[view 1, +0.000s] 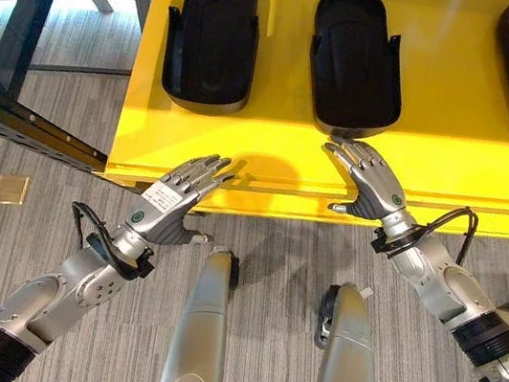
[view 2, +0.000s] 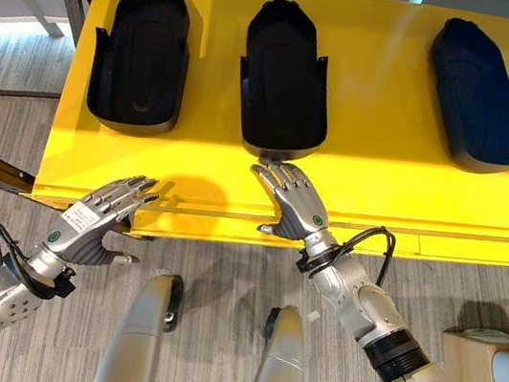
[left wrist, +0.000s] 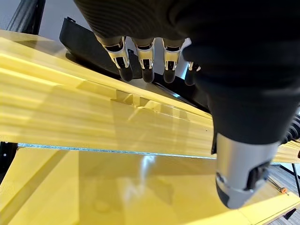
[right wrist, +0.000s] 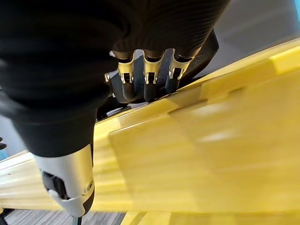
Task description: Move parts from the plastic box to the shelf.
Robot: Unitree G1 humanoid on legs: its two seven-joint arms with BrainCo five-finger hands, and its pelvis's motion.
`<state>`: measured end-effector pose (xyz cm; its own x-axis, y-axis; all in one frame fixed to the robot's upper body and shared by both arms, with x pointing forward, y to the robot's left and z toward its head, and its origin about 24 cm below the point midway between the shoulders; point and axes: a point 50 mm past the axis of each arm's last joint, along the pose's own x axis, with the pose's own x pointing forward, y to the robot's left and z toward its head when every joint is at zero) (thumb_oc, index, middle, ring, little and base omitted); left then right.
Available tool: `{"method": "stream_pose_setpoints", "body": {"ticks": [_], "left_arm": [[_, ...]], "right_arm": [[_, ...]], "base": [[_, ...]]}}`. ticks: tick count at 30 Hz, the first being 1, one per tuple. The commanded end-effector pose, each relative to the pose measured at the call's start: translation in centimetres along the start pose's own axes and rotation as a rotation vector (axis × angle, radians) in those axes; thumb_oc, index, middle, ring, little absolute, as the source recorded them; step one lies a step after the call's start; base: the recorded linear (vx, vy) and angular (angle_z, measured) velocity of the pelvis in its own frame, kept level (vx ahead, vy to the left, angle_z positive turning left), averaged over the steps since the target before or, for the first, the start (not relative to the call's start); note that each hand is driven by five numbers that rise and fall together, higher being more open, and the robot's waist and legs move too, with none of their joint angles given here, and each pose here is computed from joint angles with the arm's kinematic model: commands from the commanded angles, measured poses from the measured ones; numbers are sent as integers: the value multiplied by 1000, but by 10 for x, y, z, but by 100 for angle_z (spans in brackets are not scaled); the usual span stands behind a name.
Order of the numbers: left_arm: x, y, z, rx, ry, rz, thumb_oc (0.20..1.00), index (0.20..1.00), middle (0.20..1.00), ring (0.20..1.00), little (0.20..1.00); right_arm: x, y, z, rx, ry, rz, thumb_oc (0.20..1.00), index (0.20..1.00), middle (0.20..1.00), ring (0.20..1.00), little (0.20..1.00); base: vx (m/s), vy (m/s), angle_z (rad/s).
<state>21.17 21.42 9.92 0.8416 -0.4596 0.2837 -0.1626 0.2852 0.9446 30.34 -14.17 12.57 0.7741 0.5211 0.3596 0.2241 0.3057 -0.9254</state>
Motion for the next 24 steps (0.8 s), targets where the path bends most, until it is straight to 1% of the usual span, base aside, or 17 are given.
{"method": "stream_pose_setpoints", "body": {"ticks": [1, 16, 24], "left_arm": [[-2, 3, 5, -24, -21, 28, 1000, 1000, 1000, 1000, 1000], [-3, 6, 3, -16, -18, 28, 1000, 1000, 1000, 1000, 1000], [-4, 3, 2, -29, -4, 22, 1000, 1000, 1000, 1000, 1000]], "right_arm": [[13, -1, 9, 68, -6, -77, 1000, 1000, 1000, 1000, 1000], [19, -13, 0, 30, 20, -129, 1000, 1000, 1000, 1000, 1000], [14, -13, 2, 71, 15, -125, 1000, 1000, 1000, 1000, 1000]], "base": [[0, 0, 0], [0, 0, 0], [0, 0, 0]]}}
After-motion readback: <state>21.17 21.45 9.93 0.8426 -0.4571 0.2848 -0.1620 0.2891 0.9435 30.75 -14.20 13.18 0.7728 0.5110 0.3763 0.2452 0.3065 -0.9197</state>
